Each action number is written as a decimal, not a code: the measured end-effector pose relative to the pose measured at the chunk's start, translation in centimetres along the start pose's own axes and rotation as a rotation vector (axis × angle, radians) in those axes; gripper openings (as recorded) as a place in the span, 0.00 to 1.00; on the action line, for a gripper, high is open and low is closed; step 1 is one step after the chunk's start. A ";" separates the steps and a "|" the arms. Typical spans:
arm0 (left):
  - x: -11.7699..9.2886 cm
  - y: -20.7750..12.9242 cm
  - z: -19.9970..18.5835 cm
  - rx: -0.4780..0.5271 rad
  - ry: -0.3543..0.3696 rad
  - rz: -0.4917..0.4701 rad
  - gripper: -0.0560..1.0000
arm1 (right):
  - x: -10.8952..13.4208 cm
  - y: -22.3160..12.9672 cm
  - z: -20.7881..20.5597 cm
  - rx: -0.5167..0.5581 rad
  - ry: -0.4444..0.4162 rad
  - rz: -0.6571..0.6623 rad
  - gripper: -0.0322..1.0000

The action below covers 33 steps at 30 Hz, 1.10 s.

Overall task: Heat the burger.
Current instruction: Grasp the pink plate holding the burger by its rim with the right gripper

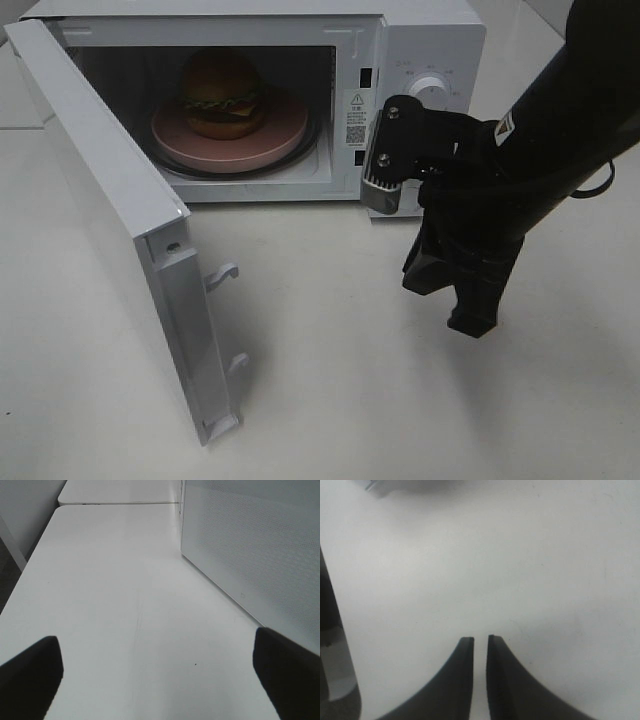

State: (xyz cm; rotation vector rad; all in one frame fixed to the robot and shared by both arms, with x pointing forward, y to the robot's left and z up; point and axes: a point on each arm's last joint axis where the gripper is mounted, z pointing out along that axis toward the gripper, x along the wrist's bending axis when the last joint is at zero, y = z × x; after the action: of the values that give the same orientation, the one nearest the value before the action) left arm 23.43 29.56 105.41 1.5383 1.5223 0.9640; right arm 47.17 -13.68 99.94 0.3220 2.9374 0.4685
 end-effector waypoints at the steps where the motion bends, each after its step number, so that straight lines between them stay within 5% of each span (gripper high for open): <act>1: 0.0 0.0 0.0 0.000 0.000 0.000 0.97 | 0.0 0.0 0.0 0.000 0.000 0.000 0.15; 9: 0.0 0.0 0.0 0.000 0.000 0.000 0.97 | -0.8 0.1 -0.5 0.040 -0.053 -0.285 0.25; 12: 0.0 0.0 0.0 0.000 0.000 0.000 0.97 | -1.1 -0.2 -0.6 0.078 -0.079 -0.344 0.37; 14: 0.0 0.0 0.0 0.000 0.000 0.000 0.97 | -1.5 -0.5 -0.7 0.125 -0.109 -0.400 0.54; 20: 0.0 0.0 0.0 0.000 0.000 0.000 0.97 | -1.7 -0.6 -0.8 0.145 -0.129 -0.414 0.74; 22: 0.0 0.0 0.0 0.000 0.000 0.000 0.97 | -2.0 -0.8 -0.8 0.171 -0.161 -0.398 0.89; 33: 0.0 0.0 0.0 0.000 0.000 0.000 0.97 | -3.2 0.5 -2.2 0.188 -0.269 -0.479 0.93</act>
State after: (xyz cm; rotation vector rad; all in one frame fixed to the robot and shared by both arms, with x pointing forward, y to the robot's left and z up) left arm 23.43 29.56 105.41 1.5383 1.5223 0.9640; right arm 49.94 -14.62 102.57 -0.2777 2.6652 0.0743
